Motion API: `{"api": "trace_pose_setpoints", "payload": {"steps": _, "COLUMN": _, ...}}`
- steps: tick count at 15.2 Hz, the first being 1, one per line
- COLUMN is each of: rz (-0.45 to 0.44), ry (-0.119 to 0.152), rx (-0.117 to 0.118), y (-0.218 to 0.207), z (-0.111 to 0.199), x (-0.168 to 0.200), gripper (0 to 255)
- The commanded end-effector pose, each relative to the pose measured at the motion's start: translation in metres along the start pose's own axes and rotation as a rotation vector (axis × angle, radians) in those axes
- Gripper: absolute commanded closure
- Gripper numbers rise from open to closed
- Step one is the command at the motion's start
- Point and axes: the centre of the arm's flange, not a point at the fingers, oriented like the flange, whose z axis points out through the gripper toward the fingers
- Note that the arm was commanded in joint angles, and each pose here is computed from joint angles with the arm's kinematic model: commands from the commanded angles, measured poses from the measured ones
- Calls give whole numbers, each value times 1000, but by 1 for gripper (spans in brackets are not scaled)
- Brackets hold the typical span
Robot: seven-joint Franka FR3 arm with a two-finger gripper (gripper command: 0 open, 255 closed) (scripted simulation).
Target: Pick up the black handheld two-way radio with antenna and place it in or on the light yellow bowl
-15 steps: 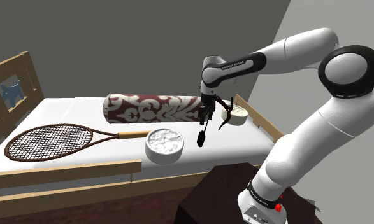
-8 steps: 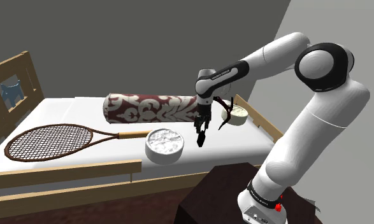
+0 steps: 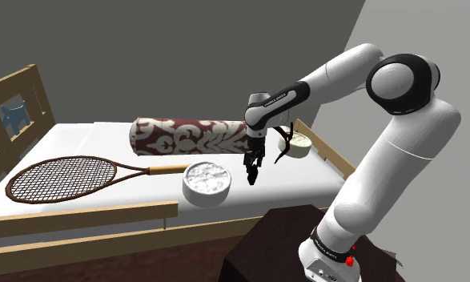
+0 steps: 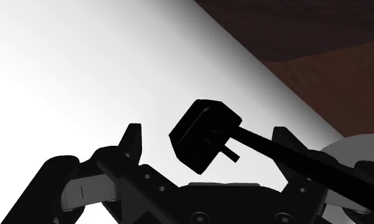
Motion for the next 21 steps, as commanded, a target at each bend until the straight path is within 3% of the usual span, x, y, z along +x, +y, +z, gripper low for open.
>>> {"api": "trace_pose_setpoints", "payload": {"steps": 1, "rz": 0, "ry": 0, "rx": 0, "y": 0, "z": 0, "x": 0, "gripper": 0}}
{"api": "trace_pose_setpoints", "payload": {"steps": 3, "rz": 0, "ry": 0, "rx": 0, "y": 0, "z": 0, "x": 0, "gripper": 0}}
{"api": "trace_pose_setpoints", "payload": {"steps": 4, "rz": 0, "ry": 0, "rx": 0, "y": 0, "z": 0, "x": 0, "gripper": 255}}
{"api": "trace_pose_setpoints", "payload": {"steps": 13, "rz": 0, "ry": 0, "rx": 0, "y": 0, "z": 0, "x": 0, "gripper": 255}}
{"api": "trace_pose_setpoints", "payload": {"steps": 21, "rz": 0, "ry": 0, "rx": 0, "y": -6, "z": -40, "x": -11, "gripper": 255}}
